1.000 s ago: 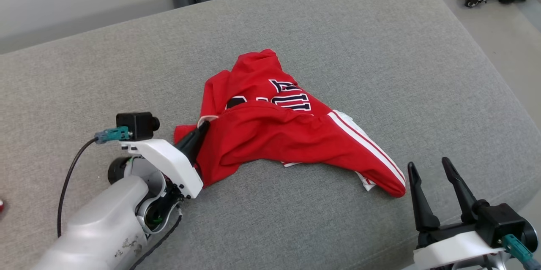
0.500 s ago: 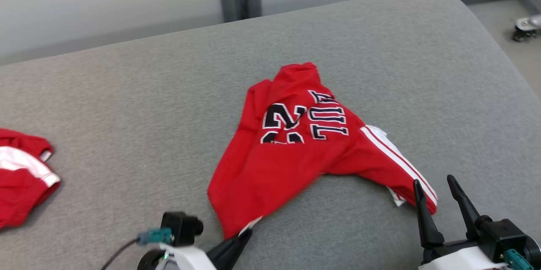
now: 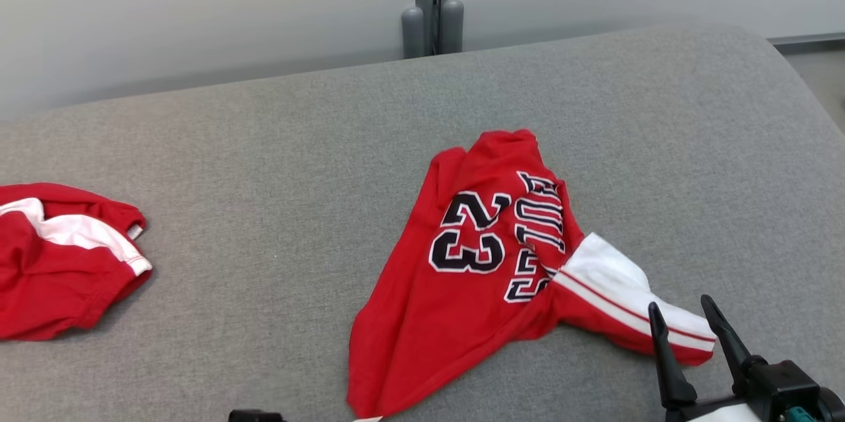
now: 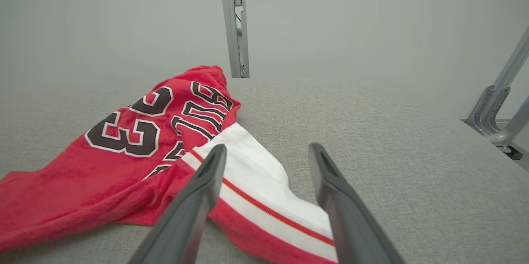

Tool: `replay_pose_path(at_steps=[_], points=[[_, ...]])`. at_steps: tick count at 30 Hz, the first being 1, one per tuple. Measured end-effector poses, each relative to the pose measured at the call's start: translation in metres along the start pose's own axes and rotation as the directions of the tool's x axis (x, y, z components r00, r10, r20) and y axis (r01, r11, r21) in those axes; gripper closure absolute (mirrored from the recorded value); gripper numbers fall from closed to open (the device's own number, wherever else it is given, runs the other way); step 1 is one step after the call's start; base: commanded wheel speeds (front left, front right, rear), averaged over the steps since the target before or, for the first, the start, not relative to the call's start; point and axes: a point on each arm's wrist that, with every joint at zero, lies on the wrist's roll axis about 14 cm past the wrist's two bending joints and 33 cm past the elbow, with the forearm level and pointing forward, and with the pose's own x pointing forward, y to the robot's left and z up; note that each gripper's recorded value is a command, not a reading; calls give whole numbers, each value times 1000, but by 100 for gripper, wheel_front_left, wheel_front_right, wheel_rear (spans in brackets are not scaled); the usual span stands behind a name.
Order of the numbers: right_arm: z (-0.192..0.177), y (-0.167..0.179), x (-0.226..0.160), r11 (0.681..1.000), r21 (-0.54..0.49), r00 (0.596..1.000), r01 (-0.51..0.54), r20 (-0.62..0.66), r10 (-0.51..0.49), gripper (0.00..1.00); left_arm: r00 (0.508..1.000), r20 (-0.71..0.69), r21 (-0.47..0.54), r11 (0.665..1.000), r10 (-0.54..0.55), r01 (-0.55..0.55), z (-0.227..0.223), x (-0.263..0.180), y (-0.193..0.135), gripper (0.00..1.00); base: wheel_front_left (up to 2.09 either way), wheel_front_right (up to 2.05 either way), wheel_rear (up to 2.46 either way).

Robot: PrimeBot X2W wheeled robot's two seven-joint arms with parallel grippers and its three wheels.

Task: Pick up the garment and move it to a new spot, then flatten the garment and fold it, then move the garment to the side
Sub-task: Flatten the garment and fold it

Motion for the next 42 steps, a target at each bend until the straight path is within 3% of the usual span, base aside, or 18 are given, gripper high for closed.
replay_pose_path(at_steps=[4,5,6,10,14,18,22,23,28,32,37,42], points=[[-3,3,-4,1000,0,1000,-8,-10,8,0,1000,5,-10,1000,23,-23,-2,-12,6,100,0,0,0],[-3,4,-4,1000,-2,1000,-13,-10,13,0,999,15,-13,999,30,-30,0,-13,7,37,0,0,0],[-3,5,-4,1000,-5,1000,-17,-10,17,0,999,22,-22,999,30,-29,1,-14,5,0,0,0,0],[-2,1,-6,1000,-16,1000,-4,-7,4,0,997,71,-151,988,-23,34,14,-17,-11,0,0,0,0],[0,-4,-7,1000,-28,1000,8,-1,-8,0,984,180,-185,982,-15,48,53,-28,-1,0,0,0,0],[-1,-4,-9,999,-33,1000,9,-4,-9,0,963,262,-144,985,-60,100,88,-32,-7,0,0,0,0],[2,-1,-3,999,-37,1000,1,5,-1,0,958,258,36,992,-127,122,128,-11,-22,0,0,0,0],[2,-1,-3,999,-37,1000,1,5,-1,0,958,258,36,992,-127,122,128,-11,-22,0,0,0,0],[8,-8,5,999,-26,1000,24,19,-23,0,964,167,205,964,-207,172,159,45,-55,0,0,0,0],[4,-21,2,997,-9,998,70,2,-70,0,973,45,279,938,-226,205,159,90,-74,0,0,0,0],[-1,-41,-12,989,5,989,149,-18,-149,0,986,-90,346,924,-141,163,147,133,-63,0,0,0,0],[-2,-59,-25,975,15,975,221,-27,-220,0,957,-275,344,921,-87,182,109,158,-55,0,0,0,0]])
